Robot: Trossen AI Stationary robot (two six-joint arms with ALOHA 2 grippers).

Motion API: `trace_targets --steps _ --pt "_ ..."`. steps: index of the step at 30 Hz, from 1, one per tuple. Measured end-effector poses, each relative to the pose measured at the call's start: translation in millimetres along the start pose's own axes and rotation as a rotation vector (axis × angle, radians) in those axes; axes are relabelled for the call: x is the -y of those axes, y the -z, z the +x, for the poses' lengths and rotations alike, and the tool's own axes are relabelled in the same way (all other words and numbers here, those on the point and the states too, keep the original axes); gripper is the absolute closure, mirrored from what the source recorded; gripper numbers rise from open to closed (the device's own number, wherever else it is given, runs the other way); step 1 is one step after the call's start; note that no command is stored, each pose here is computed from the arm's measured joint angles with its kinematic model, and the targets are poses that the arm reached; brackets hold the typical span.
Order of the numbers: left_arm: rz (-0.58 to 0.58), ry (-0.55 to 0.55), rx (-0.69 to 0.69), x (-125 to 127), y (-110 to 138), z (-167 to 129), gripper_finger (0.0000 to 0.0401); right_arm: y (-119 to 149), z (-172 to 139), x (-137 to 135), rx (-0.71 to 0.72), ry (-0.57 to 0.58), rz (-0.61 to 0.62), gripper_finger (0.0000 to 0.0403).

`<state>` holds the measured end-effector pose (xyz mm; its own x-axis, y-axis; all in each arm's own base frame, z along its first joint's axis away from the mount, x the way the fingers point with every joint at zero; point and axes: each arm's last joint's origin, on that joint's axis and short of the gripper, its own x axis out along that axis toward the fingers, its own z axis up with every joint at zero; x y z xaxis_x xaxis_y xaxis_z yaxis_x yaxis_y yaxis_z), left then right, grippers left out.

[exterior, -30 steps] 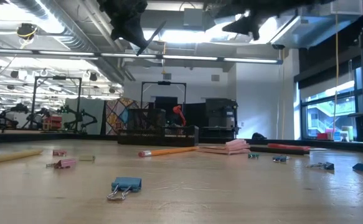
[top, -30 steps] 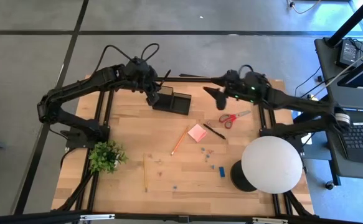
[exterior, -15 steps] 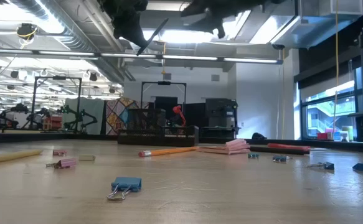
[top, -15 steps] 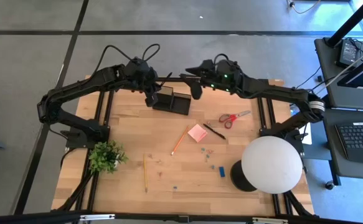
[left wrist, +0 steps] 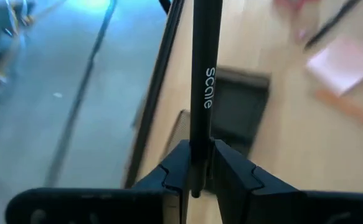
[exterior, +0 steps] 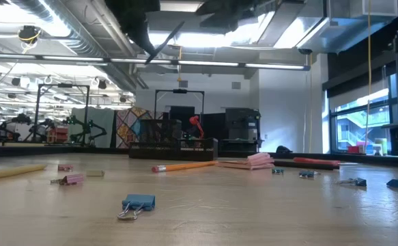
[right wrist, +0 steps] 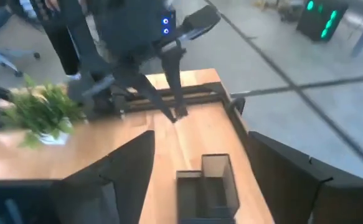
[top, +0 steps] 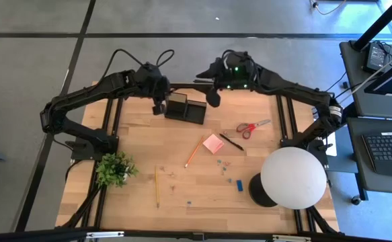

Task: Pick and place office supplies into organizer
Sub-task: Put the black pen into the black desk organizer

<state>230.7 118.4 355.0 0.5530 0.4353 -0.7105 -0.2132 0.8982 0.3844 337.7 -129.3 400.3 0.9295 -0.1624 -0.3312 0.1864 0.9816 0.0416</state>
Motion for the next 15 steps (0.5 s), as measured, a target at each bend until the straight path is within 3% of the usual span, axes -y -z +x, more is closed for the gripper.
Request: trace_targets --steps 7,12,15 --pt "0.426 -0.056 -0.041 -2 1 0 0.0351 -18 -15 9 0.009 -0.085 0.411 0.0146" --pt "0.765 -0.073 -0.065 -3 0 0 0.0351 -14 -15 14 -0.026 -0.084 0.5 0.0146" --pt "0.94 -0.159 -0.09 -7 -4 -1 0.0351 -10 -9 15 -0.054 -0.096 0.538 0.0146"
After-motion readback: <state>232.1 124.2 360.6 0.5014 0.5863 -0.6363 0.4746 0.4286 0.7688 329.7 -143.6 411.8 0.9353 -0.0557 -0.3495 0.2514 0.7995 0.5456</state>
